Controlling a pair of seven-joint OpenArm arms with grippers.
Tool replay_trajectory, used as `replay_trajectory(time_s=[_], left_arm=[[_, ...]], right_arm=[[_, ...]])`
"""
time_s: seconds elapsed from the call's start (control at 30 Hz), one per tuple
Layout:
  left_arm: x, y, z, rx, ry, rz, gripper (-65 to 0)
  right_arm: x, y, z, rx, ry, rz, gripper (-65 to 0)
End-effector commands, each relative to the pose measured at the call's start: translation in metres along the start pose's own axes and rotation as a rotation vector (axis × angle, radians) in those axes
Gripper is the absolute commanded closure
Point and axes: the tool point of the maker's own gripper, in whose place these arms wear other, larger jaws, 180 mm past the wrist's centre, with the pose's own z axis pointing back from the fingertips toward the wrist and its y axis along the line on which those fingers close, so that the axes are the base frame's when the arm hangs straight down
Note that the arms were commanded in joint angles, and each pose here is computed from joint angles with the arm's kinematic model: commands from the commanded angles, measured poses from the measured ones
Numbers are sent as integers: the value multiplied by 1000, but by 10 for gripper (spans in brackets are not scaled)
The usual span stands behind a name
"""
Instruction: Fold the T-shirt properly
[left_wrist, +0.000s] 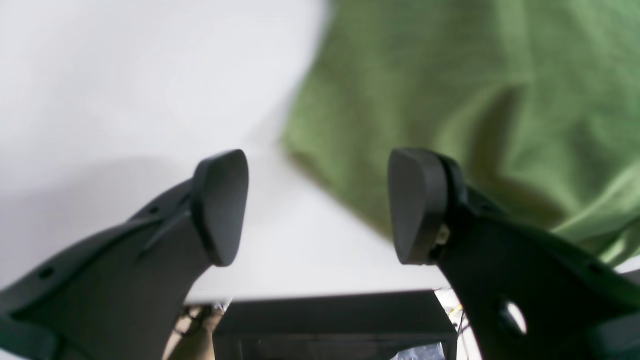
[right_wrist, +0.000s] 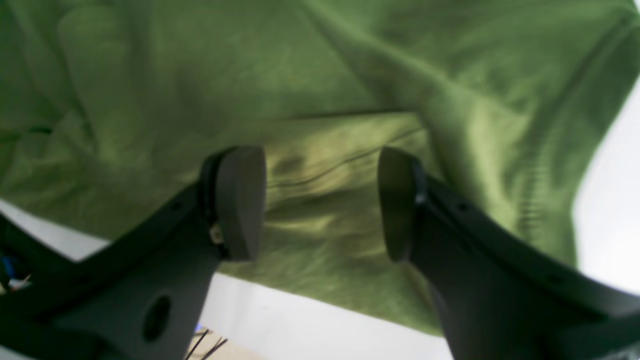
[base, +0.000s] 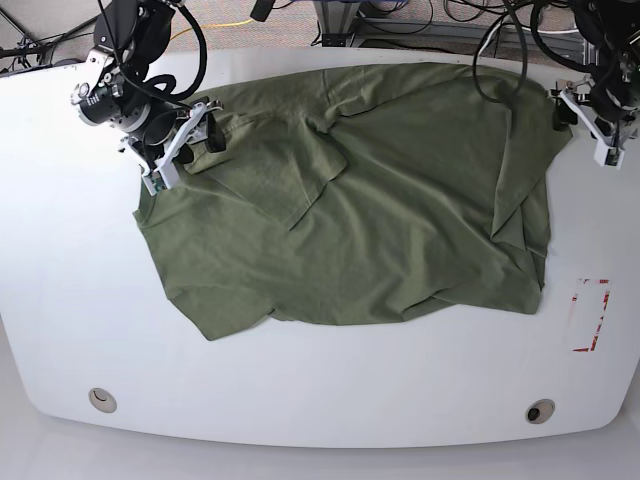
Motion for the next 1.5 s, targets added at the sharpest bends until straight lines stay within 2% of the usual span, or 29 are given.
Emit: replay_trajectory(time_s=[0.0,0.27,0.47,0.67,0.7,0.73,0.77,0.8,0.83,0.87,1.0,1.13,1.33,1.47], left_arm=[[2,10,5,21,-17,15,-408],[-5,9,-21,-50,-10,127,-408],[-9,-10,-38,-117,25,120,-408],[-17,-17,-46,-143,57,123,-399],[-18,-18,-46,-145,61,127,-389],[-21,-18,-47,-146,67,132,-350],[-22,-18,-48,-147,69,134,-283],[-22,-18,-48,-148,69,135,-190],[-21,-17,-47,-145,65,134,-115],[-20,-17,-46,-142,63,131,-10],[-24,1,-30,-82,43,153,0],[-16,10,-13,-24,-12,164,0],[-8,13,8,27,-37,101,0],[-19,16,19,53,16,84,0]], right_arm=[[9,3,3,8,-34,16,-342],[3,5,3,14,-23,9,-342],[2,4,4,11,-24,8,-342],[6,2,4,6,-33,8,-342],[6,2,4,6,-33,8,-342],[6,2,4,6,-33,8,-341],[6,1,5,3,-35,7,-339],[5,-3,7,-8,-37,-1,-325],[5,-4,7,-12,-39,-6,-306],[5,-6,8,-17,-42,-11,-266],[16,-5,7,-17,-72,-16,-154],[32,-9,6,-26,-103,-2,-84],[64,-18,-7,-3,-155,-15,-60],[71,-26,-32,51,-141,-82,-59]])
